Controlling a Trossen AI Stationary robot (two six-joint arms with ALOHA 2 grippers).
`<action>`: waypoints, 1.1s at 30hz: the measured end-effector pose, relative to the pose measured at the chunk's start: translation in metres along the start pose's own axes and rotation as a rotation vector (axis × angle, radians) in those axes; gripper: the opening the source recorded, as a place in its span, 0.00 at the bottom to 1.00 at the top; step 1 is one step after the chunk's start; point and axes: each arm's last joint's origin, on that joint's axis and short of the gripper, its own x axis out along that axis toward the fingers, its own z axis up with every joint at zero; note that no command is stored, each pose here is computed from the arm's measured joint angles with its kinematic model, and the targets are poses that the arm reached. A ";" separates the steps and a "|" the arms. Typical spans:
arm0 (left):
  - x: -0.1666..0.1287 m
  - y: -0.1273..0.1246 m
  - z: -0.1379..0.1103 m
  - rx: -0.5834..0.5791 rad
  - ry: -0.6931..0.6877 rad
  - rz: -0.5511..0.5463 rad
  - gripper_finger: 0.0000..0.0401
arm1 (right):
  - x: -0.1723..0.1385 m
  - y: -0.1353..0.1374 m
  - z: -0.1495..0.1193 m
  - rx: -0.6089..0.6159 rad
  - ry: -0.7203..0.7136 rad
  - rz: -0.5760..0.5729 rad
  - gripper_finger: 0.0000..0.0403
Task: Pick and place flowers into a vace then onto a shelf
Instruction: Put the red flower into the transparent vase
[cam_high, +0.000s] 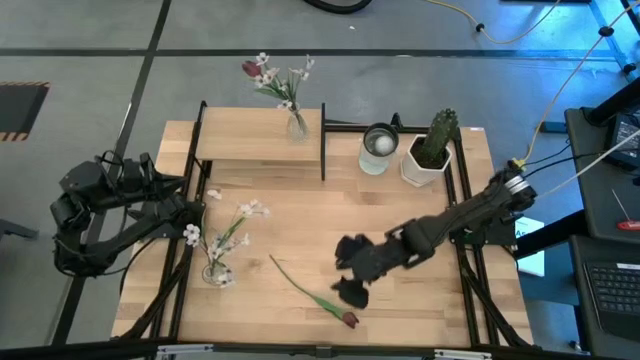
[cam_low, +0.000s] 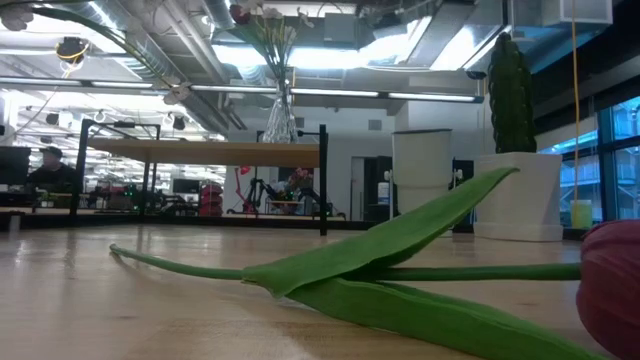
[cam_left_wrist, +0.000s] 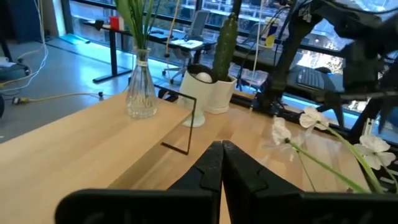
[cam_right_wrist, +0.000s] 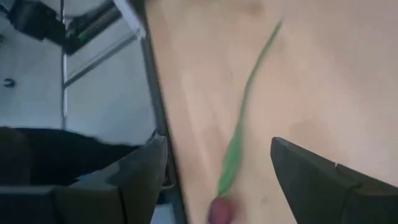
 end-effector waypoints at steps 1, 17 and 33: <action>0.000 0.000 0.000 0.000 0.000 0.000 0.01 | 0.006 0.003 -0.004 0.012 0.027 0.004 0.71; 0.000 0.000 0.000 0.068 0.000 0.000 0.01 | 0.075 0.016 -0.051 0.014 0.200 -0.027 0.71; 0.000 0.000 -0.001 0.109 0.008 0.000 0.01 | 0.093 0.025 -0.053 0.088 0.183 0.094 0.71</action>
